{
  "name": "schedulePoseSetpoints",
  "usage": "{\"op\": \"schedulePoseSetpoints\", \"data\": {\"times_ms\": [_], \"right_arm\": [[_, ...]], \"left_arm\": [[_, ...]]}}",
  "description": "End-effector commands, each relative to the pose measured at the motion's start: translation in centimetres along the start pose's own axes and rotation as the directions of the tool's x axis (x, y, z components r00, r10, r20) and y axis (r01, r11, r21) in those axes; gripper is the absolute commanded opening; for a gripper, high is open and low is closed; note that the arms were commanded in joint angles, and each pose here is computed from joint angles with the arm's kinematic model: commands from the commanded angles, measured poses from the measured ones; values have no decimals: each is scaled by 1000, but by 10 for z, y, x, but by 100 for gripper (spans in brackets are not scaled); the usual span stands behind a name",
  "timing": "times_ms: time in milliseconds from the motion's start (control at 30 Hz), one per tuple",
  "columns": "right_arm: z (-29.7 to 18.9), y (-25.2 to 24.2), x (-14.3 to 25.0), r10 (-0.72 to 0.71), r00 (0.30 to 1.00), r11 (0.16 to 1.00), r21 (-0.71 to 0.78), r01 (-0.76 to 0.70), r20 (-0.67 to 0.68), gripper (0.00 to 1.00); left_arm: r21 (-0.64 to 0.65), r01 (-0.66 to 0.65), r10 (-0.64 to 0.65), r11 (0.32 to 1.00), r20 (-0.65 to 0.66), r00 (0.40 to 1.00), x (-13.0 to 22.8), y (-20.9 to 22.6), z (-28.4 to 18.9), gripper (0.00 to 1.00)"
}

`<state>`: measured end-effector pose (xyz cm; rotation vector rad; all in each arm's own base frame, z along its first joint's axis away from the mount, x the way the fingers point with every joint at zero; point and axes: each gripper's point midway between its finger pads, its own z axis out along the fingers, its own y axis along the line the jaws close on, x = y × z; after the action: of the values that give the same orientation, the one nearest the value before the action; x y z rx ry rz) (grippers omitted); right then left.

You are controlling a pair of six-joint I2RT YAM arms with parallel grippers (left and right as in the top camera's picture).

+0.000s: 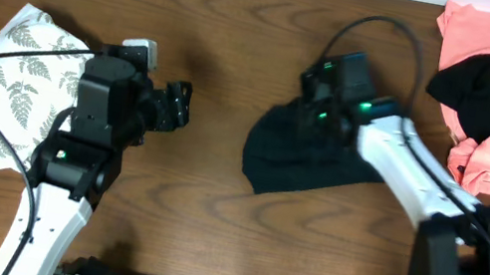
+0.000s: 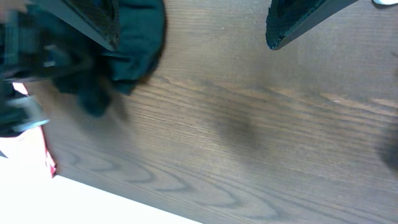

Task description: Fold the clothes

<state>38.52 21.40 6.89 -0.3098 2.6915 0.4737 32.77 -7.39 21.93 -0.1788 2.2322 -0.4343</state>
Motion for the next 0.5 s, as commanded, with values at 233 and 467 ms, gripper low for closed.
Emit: {"op": "schedulePoseSetpoints", "data": {"times_ms": [233,467], "right_arm": [[6,39,10,-64,998,998,-29,63,-18,1],[-41,26,-16,-130,988,991,9,130,87,1]], "left_arm": [[-16,-3,2,1000,-11,1000,4,4,-2,75],[-19,-13,13,1000,-19,1000,6,5,-2,75]]}}
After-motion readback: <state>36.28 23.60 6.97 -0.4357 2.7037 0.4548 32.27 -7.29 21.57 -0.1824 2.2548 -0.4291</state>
